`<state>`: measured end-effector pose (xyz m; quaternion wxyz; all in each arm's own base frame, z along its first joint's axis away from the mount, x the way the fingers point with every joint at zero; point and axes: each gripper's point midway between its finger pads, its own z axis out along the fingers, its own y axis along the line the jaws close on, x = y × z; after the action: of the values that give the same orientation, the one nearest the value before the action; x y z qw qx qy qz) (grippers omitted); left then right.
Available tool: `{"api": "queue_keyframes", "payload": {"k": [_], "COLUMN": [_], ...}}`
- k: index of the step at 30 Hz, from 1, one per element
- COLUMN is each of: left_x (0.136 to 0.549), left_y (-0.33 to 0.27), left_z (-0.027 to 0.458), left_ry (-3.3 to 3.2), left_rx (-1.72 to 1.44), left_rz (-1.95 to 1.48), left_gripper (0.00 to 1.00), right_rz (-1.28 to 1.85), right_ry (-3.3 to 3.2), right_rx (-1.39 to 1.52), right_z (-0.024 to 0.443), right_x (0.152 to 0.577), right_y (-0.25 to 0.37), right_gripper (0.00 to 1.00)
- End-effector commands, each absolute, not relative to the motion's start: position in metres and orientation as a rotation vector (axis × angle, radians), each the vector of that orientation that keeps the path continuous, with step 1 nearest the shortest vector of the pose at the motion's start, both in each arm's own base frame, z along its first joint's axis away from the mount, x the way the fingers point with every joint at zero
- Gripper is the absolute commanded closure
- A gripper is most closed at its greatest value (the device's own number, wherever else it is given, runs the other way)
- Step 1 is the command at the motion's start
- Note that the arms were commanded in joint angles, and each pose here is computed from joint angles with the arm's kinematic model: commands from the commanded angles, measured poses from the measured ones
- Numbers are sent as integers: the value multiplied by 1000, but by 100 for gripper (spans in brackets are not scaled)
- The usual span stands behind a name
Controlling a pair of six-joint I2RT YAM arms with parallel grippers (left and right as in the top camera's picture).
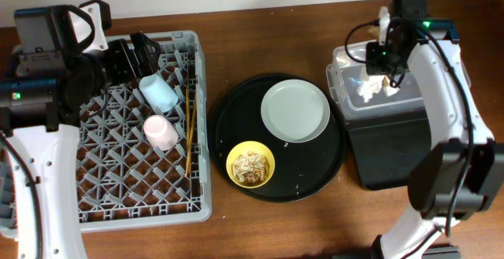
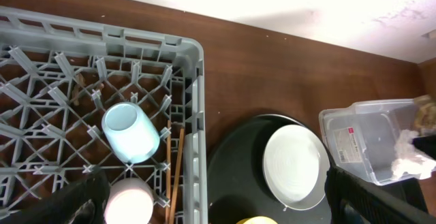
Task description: Sort waste into correct bins and load items into the dishwasher rack
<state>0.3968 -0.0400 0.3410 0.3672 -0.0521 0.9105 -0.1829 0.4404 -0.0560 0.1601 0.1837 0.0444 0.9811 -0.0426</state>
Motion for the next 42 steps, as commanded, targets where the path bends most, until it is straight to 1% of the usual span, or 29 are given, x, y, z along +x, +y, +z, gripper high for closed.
{"api": "queue_keyframes", "payload": {"k": [1,2,3,4,5,6,8,9,11,12,13,15,16,17,19,20,21,22,23,25,28,30,31,33,34,36,37,39,42], "left_x": [398,398,398,398,398,398,398,398,398,398,398,398,398,398,398,398,398,398,398,398,398,398,398,398,398,398,398,397,397], "left_y": [-43,-43,-43,-43,-43,-43,-43,-43,-43,-43,-43,-43,-43,-43,-43,-43,-43,-43,-43,-43,-43,-43,-43,-43,-43,-43,-43,-43,-43], "left_z": [341,341,341,341,341,341,341,341,341,341,341,341,341,341,341,341,341,341,341,341,341,341,341,341,341,341,341,341,340], "left_ry": [2340,2340,2340,2340,2340,2340,2340,2340,2340,2340,2340,2340,2340,2340,2340,2340,2340,2340,2340,2340,2340,2340,2340,2340,2340,2340,2340,2342,2344], "left_rx": [-123,-123,-123,-123,-123,-123,-123,-123,-123,-123,-123,-123,-123,-123,-123,-123,-123,-123,-123,-123,-123,-123,-123,-123,-123,-123,-123,-124,-124], "left_rz": [-482,-482,-482,-482,-482,-482,-482,-482,-482,-482,-482,-482,-482,-482,-482,-482,-482,-482,-482,-482,-482,-482,-482,-482,-482,-482,-482,-482,-482], "left_gripper": [1,1,1,1,1,1,1,1,1,1,1,1,1,1,1,1,1,1,1,1,1,1,1,1,1,1,1,1,1], "right_rz": [-98,-100,-42,77,318,550,936,1025,1075,1046,993,783,704,535,349,288,300,285,276,298,309,251,219,213,225,222,219,223,196], "right_ry": [2821,2800,2757,2713,2653,2613,2609,2651,2743,2811,2844,2921,2934,2944,2919,2894,2874,2852,2843,2815,2785,2786,2789,2790,2781,2784,2788,2785,2811], "right_rx": [270,272,262,232,159,85,29,13,-164,-395,-549,-670,-693,-678,-650,-680,-725,-756,-759,-749,-740,-732,-729,-723,-697,-673,-655,-565,-384], "right_z": [122,121,139,162,200,231,258,258,252,244,237,210,201,182,156,136,120,95,82,54,38,33,31,32,41,61,77,125,167], "right_x": [444,450,455,457,450,432,393,378,350,324,306,278,269,259,251,242,234,228,227,227,229,230,230,232,240,248,252,267,273], "right_y": [-82,-87,-81,-66,-30,7,58,74,117,167,198,247,260,277,289,298,307,311,309,308,307,298,293,292,293,292,290,272,214], "right_gripper": [69,15,0,1,1,1,1,1,18,32,33,33,33,33,33,38,44,53,56,57,58,63,69,77,86,96,96,96,96]}}
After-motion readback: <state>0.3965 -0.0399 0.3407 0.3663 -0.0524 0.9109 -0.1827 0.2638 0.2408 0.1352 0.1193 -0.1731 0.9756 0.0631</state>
